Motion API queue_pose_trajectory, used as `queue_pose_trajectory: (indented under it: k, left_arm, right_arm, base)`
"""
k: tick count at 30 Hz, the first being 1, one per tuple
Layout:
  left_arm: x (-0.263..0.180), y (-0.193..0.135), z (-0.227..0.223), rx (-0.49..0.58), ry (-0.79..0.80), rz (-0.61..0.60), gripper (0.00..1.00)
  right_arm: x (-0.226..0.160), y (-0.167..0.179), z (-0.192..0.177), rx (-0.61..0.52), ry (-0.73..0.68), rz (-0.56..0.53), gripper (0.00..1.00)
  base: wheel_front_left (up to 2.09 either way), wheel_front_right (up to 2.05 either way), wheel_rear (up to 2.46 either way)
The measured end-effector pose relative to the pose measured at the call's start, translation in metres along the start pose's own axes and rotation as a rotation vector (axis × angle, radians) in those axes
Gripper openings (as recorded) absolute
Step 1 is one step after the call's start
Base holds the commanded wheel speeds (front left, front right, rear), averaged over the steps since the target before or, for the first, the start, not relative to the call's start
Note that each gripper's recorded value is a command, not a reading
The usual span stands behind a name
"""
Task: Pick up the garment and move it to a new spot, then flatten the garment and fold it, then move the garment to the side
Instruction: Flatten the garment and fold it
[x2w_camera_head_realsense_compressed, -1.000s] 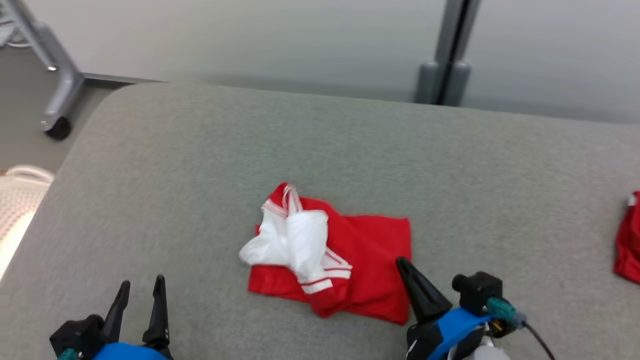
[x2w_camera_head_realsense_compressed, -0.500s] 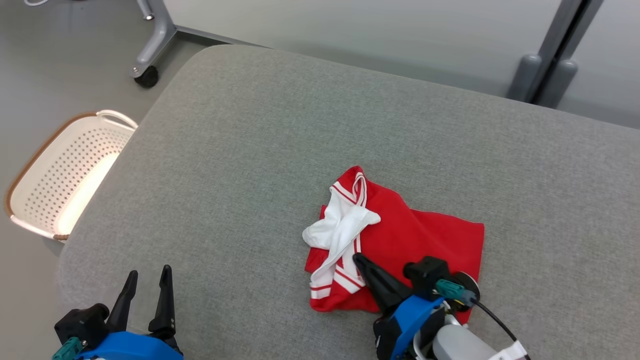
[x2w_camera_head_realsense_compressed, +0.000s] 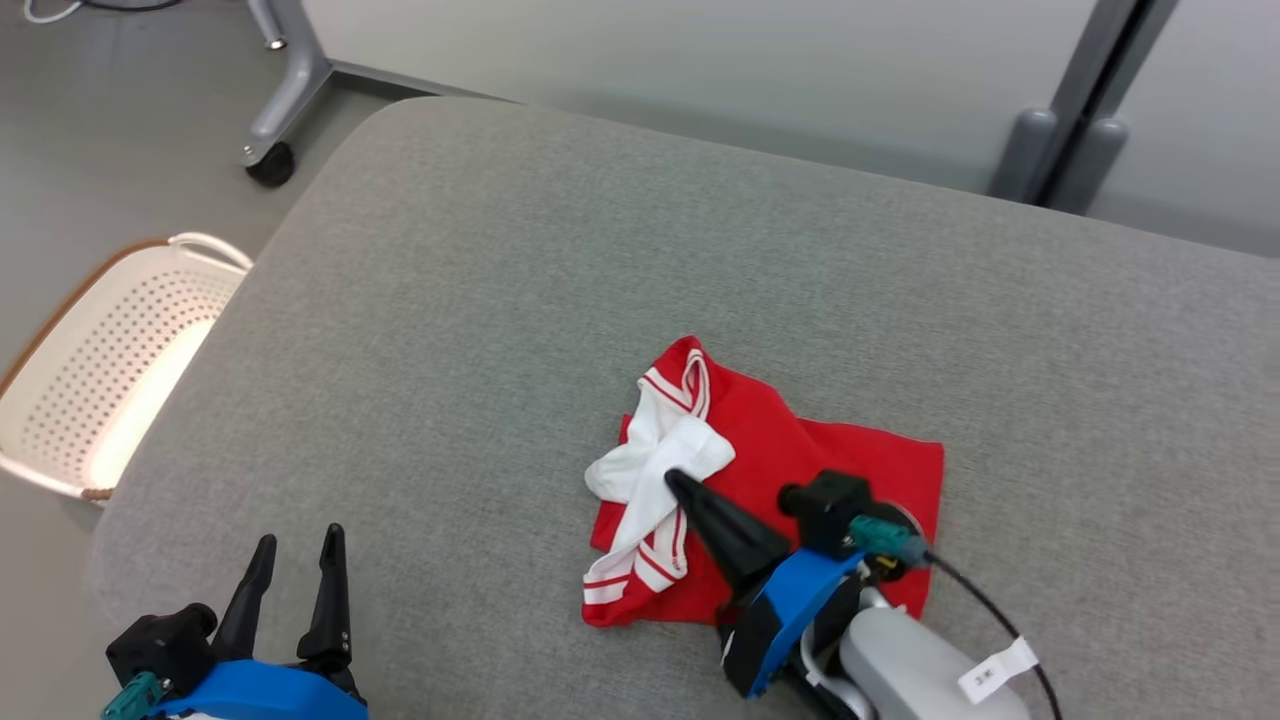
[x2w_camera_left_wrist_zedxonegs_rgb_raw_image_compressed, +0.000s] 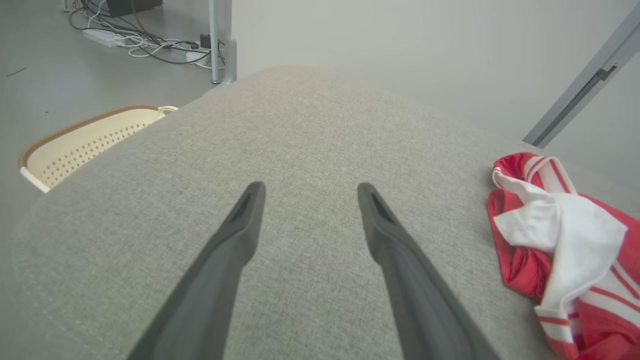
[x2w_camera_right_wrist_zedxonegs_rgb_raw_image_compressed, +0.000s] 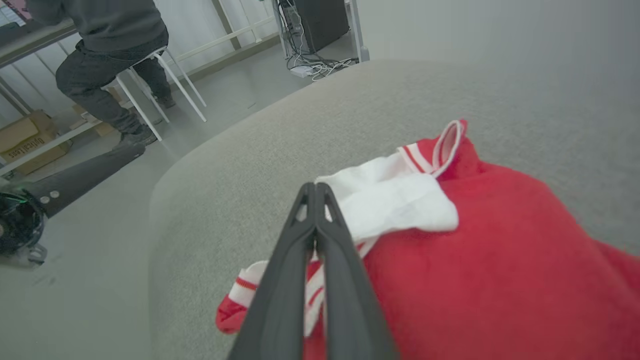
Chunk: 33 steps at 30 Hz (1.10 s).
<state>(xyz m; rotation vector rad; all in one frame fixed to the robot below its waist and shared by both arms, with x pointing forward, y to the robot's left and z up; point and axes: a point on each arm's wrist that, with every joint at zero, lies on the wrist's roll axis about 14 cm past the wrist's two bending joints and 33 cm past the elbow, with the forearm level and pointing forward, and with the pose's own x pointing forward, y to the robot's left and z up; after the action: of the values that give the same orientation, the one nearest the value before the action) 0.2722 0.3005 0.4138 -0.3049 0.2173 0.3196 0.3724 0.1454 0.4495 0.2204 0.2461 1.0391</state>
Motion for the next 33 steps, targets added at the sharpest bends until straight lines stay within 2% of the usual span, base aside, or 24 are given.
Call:
queue_pose_trajectory:
  k: [3, 8, 18, 19, 20, 27, 33]
  left_arm:
    - [0.005, -0.007, 0.001, 0.008, -0.004, -0.025, 1.0]
    - [0.012, -0.021, 0.005, 0.025, -0.017, -0.07, 1.0]
    - [0.026, -0.056, 0.009, 0.07, -0.041, -0.176, 1.0]
    - [0.027, -0.06, 0.01, 0.076, -0.044, -0.186, 1.0]
    - [0.028, -0.062, 0.01, 0.082, -0.047, -0.193, 1.0]
    - [0.033, -0.081, 0.012, 0.146, -0.063, -0.25, 1.0]
    - [0.03, -0.092, 0.014, 0.193, -0.079, -0.282, 1.0]
  right_arm:
    - [-0.009, -0.024, 0.017, 0.006, -0.06, -0.088, 0.0]
    - [-0.046, -0.068, 0.025, 0.01, -0.119, -0.269, 0.0]
    - [-0.153, -0.128, 0.026, -0.013, -0.188, -0.621, 0.0]
    - [-0.163, -0.131, 0.024, -0.015, -0.187, -0.648, 0.26]
    - [-0.172, -0.131, 0.024, -0.017, -0.19, -0.668, 1.0]
    - [-0.23, -0.138, 0.027, -0.03, -0.235, -0.818, 1.0]
    - [-0.26, -0.134, 0.023, -0.037, -0.246, -0.886, 1.0]
  base:
    - [0.0, 0.0, 0.0]
    - [0.0, 0.0, 0.0]
    - [0.0, 0.0, 0.0]
    - [0.0, 0.0, 0.0]
    - [0.0, 0.0, 0.0]
    - [0.0, 0.0, 0.0]
    - [0.0, 0.0, 0.0]
